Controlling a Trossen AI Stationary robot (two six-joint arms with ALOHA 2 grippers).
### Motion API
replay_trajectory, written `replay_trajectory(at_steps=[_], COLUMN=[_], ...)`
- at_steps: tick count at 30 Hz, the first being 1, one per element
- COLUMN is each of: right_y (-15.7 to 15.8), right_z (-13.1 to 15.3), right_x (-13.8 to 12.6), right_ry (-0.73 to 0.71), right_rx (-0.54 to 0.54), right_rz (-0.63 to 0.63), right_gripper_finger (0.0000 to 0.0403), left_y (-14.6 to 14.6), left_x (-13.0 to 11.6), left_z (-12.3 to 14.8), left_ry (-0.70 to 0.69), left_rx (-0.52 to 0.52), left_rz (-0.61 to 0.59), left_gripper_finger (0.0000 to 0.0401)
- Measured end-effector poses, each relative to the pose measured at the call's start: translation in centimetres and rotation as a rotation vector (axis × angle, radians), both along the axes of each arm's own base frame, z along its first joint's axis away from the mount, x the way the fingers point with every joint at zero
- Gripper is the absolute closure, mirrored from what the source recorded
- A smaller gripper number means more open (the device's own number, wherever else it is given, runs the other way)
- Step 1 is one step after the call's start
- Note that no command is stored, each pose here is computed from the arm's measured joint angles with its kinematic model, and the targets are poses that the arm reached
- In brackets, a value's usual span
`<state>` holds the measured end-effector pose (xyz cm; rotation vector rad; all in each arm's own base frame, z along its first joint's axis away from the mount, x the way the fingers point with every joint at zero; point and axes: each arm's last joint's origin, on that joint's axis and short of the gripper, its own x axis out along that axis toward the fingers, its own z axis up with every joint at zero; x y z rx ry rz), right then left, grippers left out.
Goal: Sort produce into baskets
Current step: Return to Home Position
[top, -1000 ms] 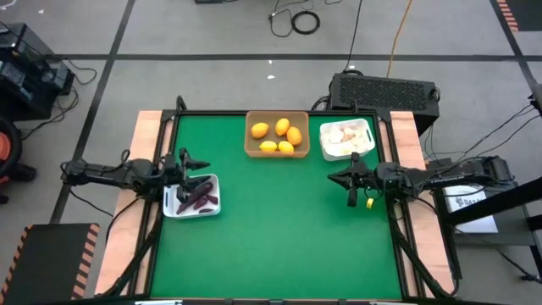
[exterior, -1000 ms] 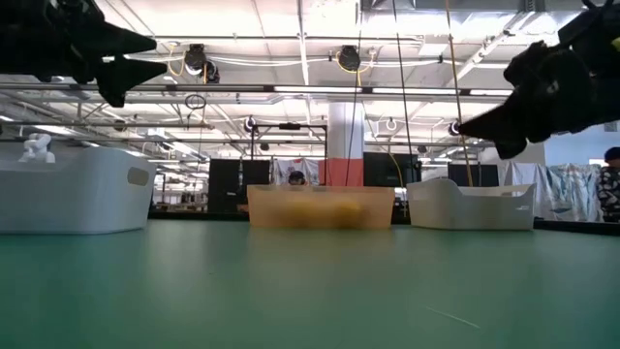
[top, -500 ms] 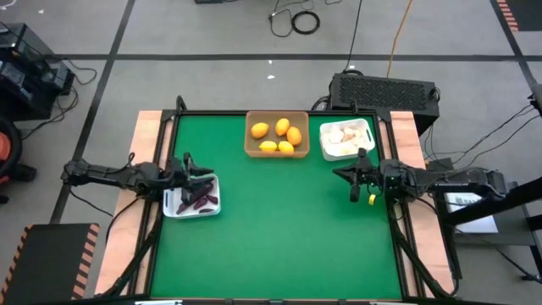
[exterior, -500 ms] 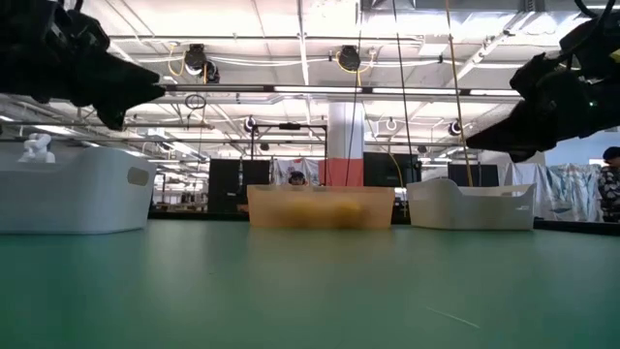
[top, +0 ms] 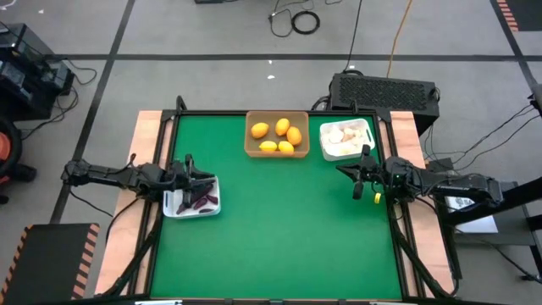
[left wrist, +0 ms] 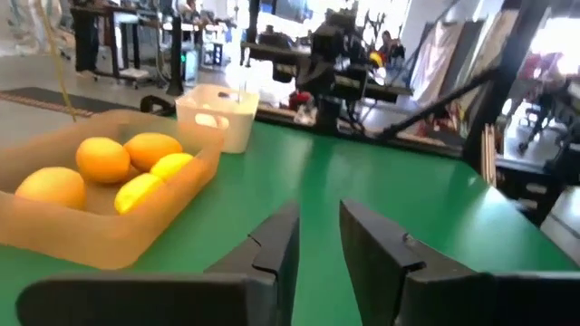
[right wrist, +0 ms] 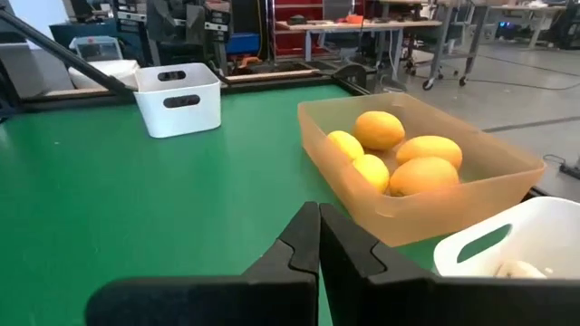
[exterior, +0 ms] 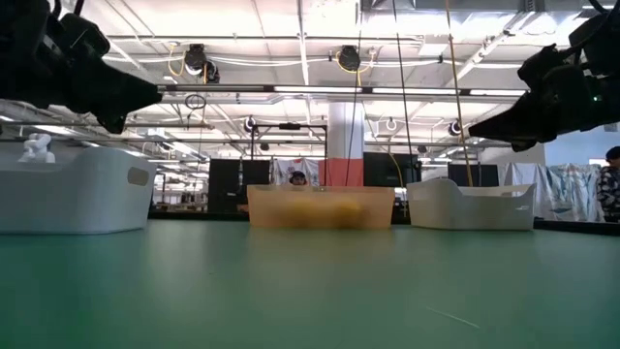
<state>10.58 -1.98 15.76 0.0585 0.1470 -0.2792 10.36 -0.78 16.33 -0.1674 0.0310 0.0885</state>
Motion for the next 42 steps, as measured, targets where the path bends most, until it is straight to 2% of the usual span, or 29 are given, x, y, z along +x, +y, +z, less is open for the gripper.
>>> replay_trajectory(at_steps=[12, 42], right_y=[0.0, -0.01], right_z=[-0.01, -0.01], right_x=[0.0, 0.01], right_ry=[-0.001, -0.001], right_rx=[0.009, 0.009], right_rz=[-0.005, -0.006], right_gripper_finger=[0.0402, 0.0403], left_y=[-0.01, 0.0], left_x=[0.0, 0.0], left_z=[-0.2, -0.29], left_ry=[0.019, 0.025], left_rx=[0.0, 0.002], left_rz=[-0.004, 0.001], left_gripper_finger=[0.0386, 0.0387])
